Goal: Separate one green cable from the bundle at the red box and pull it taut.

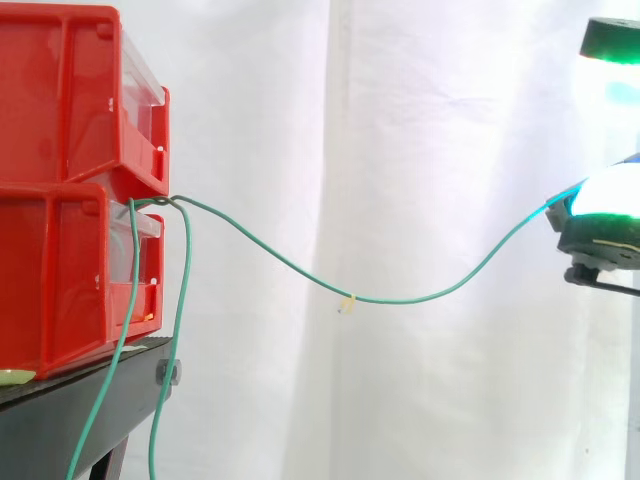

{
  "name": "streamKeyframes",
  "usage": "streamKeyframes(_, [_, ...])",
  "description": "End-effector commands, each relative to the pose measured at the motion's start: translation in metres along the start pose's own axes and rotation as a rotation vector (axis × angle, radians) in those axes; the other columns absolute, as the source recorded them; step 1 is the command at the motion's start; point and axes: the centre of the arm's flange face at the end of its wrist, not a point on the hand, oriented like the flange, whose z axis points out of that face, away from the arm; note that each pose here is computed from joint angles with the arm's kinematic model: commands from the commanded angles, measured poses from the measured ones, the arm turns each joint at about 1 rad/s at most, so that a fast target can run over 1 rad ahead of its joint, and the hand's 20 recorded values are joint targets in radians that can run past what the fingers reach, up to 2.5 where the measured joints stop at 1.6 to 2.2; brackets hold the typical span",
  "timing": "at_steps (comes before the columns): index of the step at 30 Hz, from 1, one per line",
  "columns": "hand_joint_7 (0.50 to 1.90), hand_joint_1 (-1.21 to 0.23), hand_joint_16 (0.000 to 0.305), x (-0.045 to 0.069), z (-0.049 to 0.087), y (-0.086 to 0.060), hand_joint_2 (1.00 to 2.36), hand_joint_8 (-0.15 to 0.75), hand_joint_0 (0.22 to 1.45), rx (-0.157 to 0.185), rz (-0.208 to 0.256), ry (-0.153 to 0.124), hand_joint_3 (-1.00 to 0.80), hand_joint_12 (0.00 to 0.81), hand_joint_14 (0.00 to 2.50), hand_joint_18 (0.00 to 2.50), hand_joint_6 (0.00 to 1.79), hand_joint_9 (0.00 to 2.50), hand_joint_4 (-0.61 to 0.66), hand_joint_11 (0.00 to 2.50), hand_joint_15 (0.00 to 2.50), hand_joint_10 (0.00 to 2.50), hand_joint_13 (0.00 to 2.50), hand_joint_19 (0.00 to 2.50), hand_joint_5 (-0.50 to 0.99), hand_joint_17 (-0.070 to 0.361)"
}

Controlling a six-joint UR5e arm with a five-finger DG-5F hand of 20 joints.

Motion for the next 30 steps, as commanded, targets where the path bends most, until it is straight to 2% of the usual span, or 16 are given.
streamKeyframes(1, [1.44,-0.47,0.066,0.0002,0.0002,0.0008,1.0,0.09,0.41,-0.005,-0.002,0.0,-0.5,0.477,0.03,1.83,0.5,2.5,0.1,0.41,1.41,2.5,2.5,0.01,0.15,0.148])
streamKeyframes(9, [1.44,-0.47,0.066,0.0012,0.0014,0.0007,1.0,0.089,0.42,-0.011,0.0,0.0,-0.5,0.481,0.03,1.83,0.5,2.5,0.1,0.37,1.41,2.5,2.5,0.02,0.15,0.148])
streamKeyframes(22, [1.44,-0.46,0.066,0.004,0.0059,0.0051,1.0,0.09,0.42,-0.053,0.036,-0.001,-0.5,0.486,0.03,1.84,0.5,2.5,0.1,0.4,1.4,2.5,2.5,0.02,0.15,0.149])
streamKeyframes(24, [1.44,-0.46,0.066,0.0046,0.0052,0.0054,1.0,0.09,0.42,-0.055,-0.042,-0.012,-0.5,0.48,0.03,1.84,0.5,2.5,0.1,0.4,1.41,2.5,2.5,0.02,0.15,0.149])
streamKeyframes(25, [1.44,-0.46,0.066,0.004,0.0052,0.0054,1.0,0.089,0.42,-0.054,-0.062,-0.019,-0.5,0.481,0.03,1.83,0.5,2.5,0.1,0.36,1.41,2.5,2.5,0.03,0.15,0.149])
streamKeyframes(26, [1.45,-0.48,0.063,0.0022,0.0052,0.0053,1.0,0.079,0.46,-0.052,-0.116,-0.039,-0.5,0.453,0.03,1.79,0.5,2.5,0.09,0.35,1.43,2.5,2.5,0.06,0.14,0.141])
streamKeyframes(28, [1.45,-0.54,0.059,0.0004,0.0044,0.0063,1.0,0.066,0.52,-0.052,-0.177,-0.064,-0.5,0.429,0.03,1.73,0.5,2.5,0.08,0.31,1.45,2.5,2.5,0.11,0.14,0.132])
streamKeyframes(30, [1.43,-0.55,0.057,0.0004,0.0044,0.0063,1.0,0.072,0.54,-0.052,-0.177,-0.064,-0.5,0.422,0.03,1.71,0.5,2.5,0.08,0.3,1.46,2.5,2.5,0.13,0.14,0.128])
